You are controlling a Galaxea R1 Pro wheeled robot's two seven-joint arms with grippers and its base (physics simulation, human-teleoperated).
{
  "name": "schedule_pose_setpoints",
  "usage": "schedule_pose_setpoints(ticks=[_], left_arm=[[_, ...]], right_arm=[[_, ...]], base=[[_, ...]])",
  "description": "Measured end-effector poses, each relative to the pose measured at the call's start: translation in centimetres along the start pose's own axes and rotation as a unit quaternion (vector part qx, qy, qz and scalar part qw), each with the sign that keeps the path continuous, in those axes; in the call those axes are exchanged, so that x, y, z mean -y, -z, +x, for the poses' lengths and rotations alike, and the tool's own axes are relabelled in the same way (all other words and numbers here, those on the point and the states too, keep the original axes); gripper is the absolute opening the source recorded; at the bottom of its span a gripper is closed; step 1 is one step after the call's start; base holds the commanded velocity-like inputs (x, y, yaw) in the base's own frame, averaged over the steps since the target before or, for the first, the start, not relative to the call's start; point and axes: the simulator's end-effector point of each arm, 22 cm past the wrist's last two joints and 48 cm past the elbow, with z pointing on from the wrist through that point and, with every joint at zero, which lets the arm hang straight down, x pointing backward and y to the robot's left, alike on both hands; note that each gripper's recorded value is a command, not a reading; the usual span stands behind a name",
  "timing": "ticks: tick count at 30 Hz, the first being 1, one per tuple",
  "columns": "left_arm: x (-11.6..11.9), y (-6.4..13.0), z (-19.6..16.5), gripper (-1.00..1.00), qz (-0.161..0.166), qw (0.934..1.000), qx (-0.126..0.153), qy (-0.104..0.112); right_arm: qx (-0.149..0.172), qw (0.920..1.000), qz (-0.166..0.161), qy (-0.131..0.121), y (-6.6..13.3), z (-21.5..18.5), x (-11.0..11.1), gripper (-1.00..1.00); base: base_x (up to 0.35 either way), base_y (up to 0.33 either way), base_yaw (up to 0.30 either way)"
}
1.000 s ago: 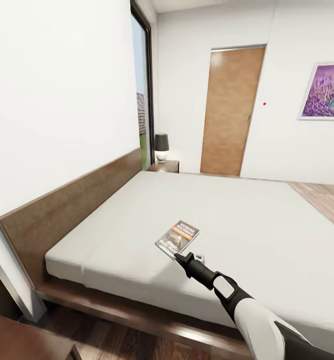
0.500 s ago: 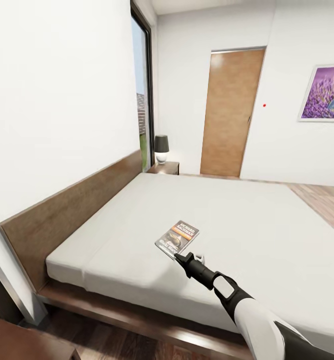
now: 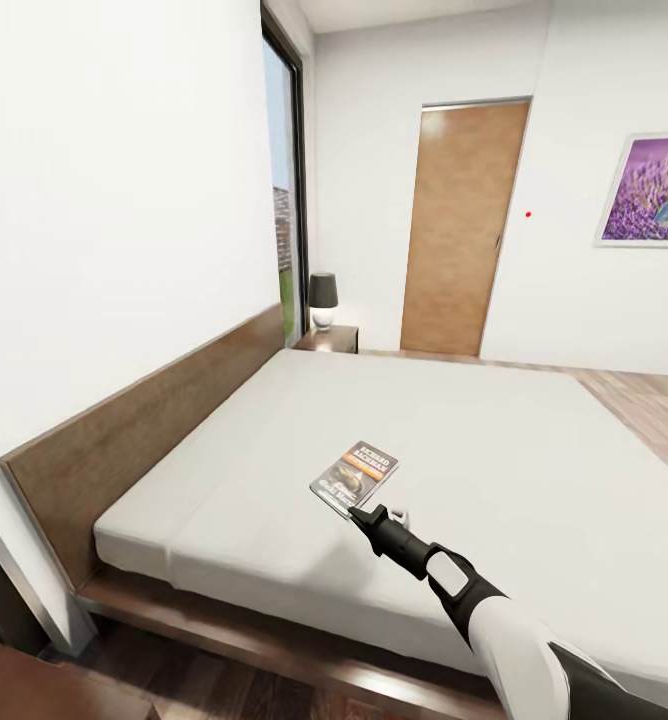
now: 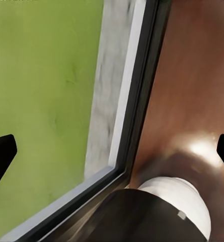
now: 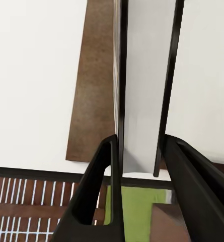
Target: In the bedroom, move the book from the bed onto either nightstand, and place the two sandals side by side next to the bed.
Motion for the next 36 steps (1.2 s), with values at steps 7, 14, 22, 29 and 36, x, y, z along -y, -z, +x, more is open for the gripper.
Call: schedule_pose_setpoints(ticks=[7, 14, 22, 29, 36], left_arm=[[-0.8, 0.9, -0.3, 1.0, -0.003, 1.0, 0.001, -0.003], [-1.5, 1.9, -0.6, 1.0, -0.004, 1.0, 0.001, -0.004], [-2.4, 3.0, -0.9, 1.0, -0.004, 1.0, 0.001, -0.004], [-3.0, 3.9, -1.1, 1.0, -0.004, 1.0, 0.001, -0.005], [-3.7, 4.9, -1.3, 1.0, -0.004, 1.0, 0.0, -0.005]], right_arm=[[0.0, 1.0, 0.0, 0.0, 0.0, -0.3, -1.3, -1.0], [0.0, 1.0, 0.0, 0.0, 0.1, -0.7, -2.5, -1.0], [-0.001, 1.0, 0.0, 0.0, 0.2, -1.0, -3.9, -1.0], [0.0, 1.0, 0.0, 0.0, 0.2, -1.3, -5.0, -1.0], [0.0, 1.0, 0.0, 0.0, 0.3, -1.6, -6.2, -1.0]], base=[[0.0, 0.0, 0.0], [0.0, 0.0, 0.0], [0.0, 0.0, 0.0], [0.0, 0.0, 0.0], [0.0, 0.0, 0.0]])
